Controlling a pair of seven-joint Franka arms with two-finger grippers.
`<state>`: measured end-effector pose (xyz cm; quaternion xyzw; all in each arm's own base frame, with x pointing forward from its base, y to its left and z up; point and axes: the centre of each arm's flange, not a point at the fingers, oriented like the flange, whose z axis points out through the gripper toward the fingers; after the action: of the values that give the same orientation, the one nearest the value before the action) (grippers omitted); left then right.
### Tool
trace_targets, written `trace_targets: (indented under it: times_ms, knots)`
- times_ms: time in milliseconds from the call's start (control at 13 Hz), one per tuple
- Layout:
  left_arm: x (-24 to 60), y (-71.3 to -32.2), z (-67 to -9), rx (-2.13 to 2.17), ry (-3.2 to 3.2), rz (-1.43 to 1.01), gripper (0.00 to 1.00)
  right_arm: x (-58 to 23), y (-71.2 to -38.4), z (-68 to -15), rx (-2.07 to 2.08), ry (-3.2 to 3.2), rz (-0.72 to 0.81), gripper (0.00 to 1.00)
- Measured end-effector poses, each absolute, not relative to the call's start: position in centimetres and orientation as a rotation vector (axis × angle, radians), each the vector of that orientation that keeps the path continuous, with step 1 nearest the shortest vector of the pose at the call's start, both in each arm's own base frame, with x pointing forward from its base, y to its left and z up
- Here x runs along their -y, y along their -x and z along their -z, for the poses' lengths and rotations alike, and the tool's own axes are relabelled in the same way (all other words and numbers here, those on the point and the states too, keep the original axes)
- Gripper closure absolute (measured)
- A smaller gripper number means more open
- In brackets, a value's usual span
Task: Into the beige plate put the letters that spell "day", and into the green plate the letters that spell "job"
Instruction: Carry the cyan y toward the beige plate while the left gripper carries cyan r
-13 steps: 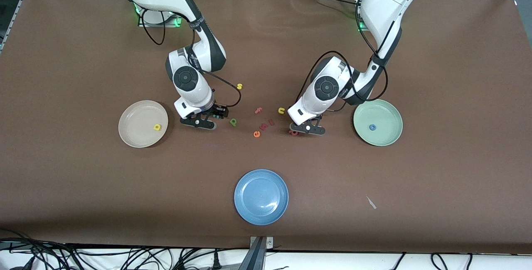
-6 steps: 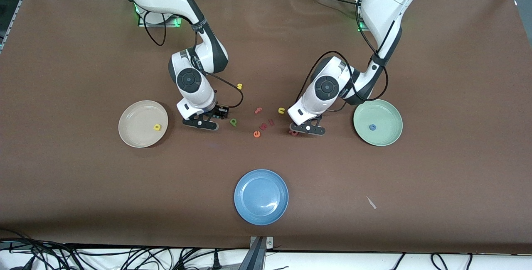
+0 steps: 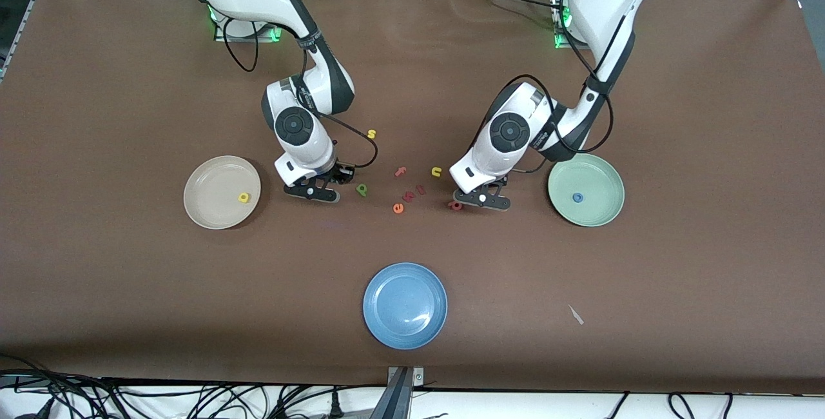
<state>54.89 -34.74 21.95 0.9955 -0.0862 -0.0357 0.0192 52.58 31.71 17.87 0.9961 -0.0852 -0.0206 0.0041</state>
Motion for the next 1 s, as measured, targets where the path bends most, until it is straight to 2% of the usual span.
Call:
trace_targets:
  times_ms: [77,308,692,1000]
  knots:
    - [34.1,-55.2,-22.7,0.279,-3.1,0.117,0.92,-31.7,-52.6,-17.8,0.268,-3.12,0.067,0.64]
    - [30.6,-56.8,-24.9,0.375,-3.106,0.142,0.92,-31.8,-52.5,-17.8,0.281,-3.118,0.069,0.75]
    - [20.8,-60.5,-26.9,0.553,-3.079,0.184,0.92,-32.4,-53.1,-18.6,0.277,-3.116,0.089,0.75]
    - [11.1,-61.9,-25.5,0.645,-3.043,0.243,0.92,-30.9,-55.7,-21.2,0.164,-3.092,0.165,0.75]
